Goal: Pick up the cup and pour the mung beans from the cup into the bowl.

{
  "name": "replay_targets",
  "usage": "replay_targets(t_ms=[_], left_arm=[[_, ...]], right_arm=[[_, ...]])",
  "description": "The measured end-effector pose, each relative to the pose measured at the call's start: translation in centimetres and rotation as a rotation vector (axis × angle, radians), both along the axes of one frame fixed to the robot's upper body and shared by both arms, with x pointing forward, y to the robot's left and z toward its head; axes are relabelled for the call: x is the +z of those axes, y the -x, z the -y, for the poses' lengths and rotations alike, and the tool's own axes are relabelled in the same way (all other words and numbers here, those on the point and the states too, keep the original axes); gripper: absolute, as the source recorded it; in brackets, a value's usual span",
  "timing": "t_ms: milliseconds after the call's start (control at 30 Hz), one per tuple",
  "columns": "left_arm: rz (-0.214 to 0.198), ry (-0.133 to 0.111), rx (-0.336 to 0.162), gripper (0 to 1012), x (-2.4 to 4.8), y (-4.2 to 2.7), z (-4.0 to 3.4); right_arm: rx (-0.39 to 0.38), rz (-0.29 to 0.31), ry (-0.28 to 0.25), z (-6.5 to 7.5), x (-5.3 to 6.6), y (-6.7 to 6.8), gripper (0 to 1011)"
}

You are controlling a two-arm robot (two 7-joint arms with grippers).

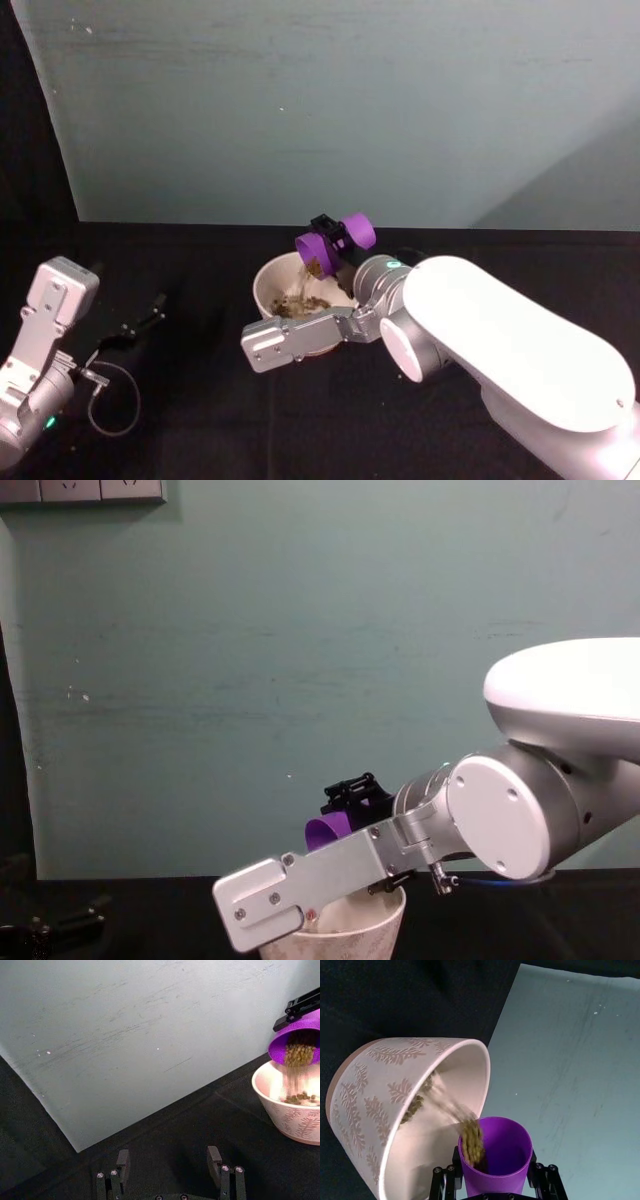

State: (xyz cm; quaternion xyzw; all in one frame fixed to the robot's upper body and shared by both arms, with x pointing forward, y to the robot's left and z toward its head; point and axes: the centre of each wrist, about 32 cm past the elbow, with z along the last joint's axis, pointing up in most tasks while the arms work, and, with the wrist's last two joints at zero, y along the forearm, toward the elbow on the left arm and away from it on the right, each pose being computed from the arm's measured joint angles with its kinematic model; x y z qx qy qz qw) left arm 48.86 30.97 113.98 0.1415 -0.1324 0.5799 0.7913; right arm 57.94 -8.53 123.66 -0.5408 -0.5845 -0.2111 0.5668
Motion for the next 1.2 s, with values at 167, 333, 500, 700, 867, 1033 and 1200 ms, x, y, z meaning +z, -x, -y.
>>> replay_targets(t_ms=[167, 333, 500, 700, 867, 1033, 1200], left_arm=[[0.000, 0.000, 0.000, 1011, 0.00, 0.00, 0.00], [0.000, 0.000, 0.000, 1011, 0.00, 0.00, 0.00], [0.000, 0.000, 0.000, 1011, 0.00, 0.00, 0.00], [0.000, 0.000, 0.000, 1011, 0.00, 0.00, 0.00], [0.000, 0.000, 0.000, 1012, 0.00, 0.00, 0.00], [0.000, 0.000, 0.000, 1011, 0.00, 0.00, 0.00], [0.000, 0.000, 0.000, 1011, 0.00, 0.00, 0.00]], right_arm=[[0.003, 0.011, 0.028, -0.4, -0.2, 0.3, 718], [0.006, 0.032, 0.069, -0.9, -0.4, 0.7, 718], [0.013, 0.065, 0.123, -1.4, -0.5, 1.2, 718], [0.023, 0.106, 0.194, -2.1, -0.8, 1.9, 718], [0.034, 0.140, 0.264, -2.6, -1.2, 2.4, 718], [0.053, 0.188, 0.357, -3.2, -1.5, 2.8, 718], [0.064, 0.228, 0.441, -3.6, -1.9, 3.1, 718]])
